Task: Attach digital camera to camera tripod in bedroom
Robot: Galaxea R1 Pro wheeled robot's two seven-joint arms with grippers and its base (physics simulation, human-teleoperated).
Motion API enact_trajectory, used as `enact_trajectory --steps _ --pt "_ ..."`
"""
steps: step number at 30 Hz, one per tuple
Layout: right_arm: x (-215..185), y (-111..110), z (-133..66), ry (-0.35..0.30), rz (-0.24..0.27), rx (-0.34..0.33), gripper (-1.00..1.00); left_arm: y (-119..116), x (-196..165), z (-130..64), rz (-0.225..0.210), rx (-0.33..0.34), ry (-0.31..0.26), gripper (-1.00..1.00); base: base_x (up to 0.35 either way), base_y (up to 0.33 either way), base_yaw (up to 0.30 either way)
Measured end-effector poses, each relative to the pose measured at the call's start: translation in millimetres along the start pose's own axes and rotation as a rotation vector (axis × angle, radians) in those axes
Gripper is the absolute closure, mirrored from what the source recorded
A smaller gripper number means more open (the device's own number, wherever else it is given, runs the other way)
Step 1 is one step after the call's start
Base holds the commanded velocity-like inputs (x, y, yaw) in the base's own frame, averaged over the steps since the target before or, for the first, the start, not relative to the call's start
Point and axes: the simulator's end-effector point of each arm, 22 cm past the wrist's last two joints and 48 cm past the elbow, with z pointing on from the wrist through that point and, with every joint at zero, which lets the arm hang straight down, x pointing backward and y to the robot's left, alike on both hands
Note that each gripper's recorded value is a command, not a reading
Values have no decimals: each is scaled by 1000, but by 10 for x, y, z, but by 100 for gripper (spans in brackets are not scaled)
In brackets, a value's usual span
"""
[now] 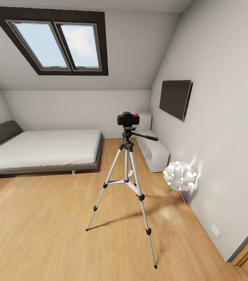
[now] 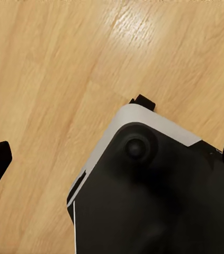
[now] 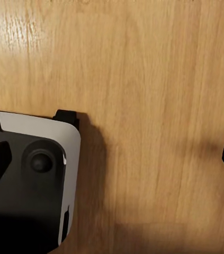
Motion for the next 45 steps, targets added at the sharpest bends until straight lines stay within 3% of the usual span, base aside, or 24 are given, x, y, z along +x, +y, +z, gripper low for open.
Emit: enact_trajectory --steps 38,45 --pt "-183 -17 -71 -48 10 5 -100 -149 -125 -69 -9 31 -37 -100 0 0 0" --pt "-219 44 -81 -62 35 -3 -100 -161 -167 -83 -13 36 -47 -100 0 0 0"
